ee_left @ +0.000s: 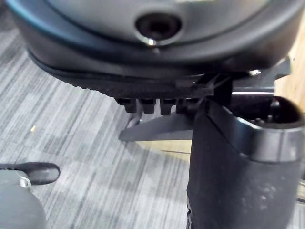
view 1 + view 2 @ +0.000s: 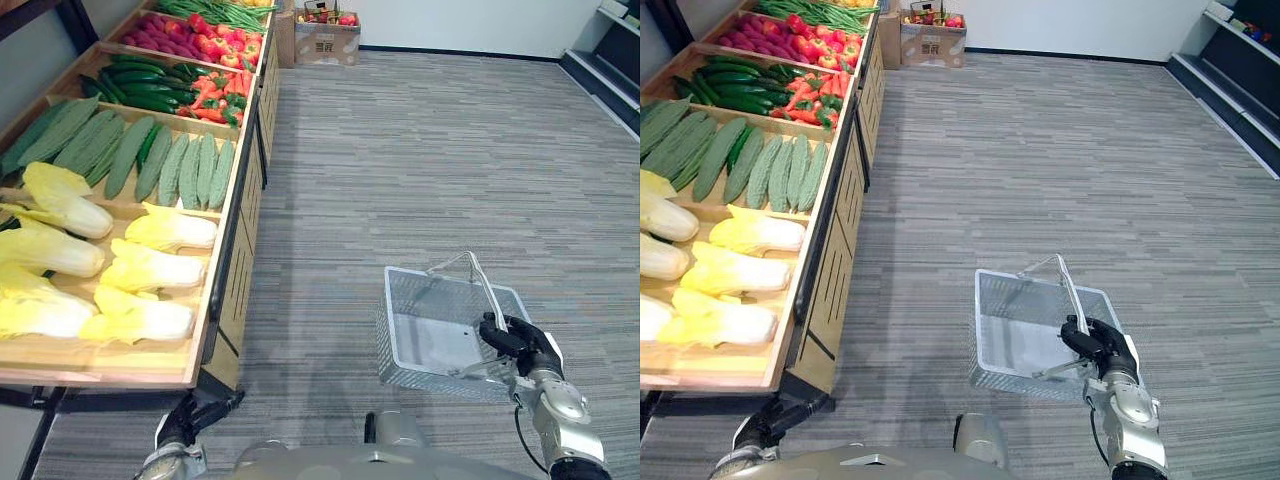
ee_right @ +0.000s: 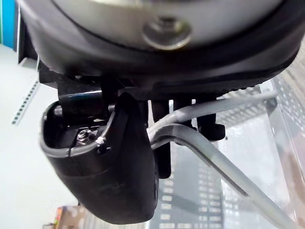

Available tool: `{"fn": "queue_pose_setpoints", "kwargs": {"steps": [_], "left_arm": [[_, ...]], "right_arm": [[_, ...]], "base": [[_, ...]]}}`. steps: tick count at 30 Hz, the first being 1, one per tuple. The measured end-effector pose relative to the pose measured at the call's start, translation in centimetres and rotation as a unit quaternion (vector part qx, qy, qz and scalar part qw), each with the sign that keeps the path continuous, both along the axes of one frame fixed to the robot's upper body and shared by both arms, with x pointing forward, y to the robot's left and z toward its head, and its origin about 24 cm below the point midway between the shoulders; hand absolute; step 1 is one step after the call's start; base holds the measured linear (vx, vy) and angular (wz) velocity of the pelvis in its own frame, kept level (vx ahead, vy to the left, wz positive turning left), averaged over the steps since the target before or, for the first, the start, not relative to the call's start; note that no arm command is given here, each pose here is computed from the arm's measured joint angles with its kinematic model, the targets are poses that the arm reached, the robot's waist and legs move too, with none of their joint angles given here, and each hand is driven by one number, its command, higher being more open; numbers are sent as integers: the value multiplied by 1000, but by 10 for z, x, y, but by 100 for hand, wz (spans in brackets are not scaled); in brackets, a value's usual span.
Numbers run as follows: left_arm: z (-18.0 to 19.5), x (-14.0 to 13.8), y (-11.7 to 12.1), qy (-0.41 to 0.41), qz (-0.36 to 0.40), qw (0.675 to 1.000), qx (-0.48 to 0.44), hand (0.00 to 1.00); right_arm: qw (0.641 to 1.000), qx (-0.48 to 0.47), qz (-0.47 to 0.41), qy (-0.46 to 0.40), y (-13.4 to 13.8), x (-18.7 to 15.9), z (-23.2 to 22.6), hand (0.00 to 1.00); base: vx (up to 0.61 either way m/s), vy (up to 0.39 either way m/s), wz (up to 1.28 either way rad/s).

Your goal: Pick vegetable in the basket

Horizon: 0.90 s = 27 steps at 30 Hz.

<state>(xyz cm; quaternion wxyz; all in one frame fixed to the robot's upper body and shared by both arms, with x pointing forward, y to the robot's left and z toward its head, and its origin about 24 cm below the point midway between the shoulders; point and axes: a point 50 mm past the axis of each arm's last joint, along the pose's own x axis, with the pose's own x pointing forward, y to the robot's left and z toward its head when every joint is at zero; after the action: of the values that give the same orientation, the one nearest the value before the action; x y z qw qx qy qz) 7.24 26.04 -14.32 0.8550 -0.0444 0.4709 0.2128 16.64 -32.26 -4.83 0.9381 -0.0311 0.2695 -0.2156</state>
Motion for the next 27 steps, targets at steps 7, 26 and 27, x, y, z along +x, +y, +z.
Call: {"fn": "queue_pose_setpoints", "kwargs": {"steps": [7, 26, 27], "left_arm": [[-6, -7, -3, 24, 3, 1000, -3, 100], [-3, 13, -24, -15, -33, 999, -28, 100], [-2, 15, -24, -21, -35, 999, -27, 100]], "right_arm": [[1000, -4, -26, -5, -9, -5, 3, 0], [998, 0, -55, -15, -17, -9, 6, 0], [998, -1, -58, -16, -19, -10, 6, 0]], "base": [[261, -340, 29], [242, -138, 13], [316, 162, 14]]}}
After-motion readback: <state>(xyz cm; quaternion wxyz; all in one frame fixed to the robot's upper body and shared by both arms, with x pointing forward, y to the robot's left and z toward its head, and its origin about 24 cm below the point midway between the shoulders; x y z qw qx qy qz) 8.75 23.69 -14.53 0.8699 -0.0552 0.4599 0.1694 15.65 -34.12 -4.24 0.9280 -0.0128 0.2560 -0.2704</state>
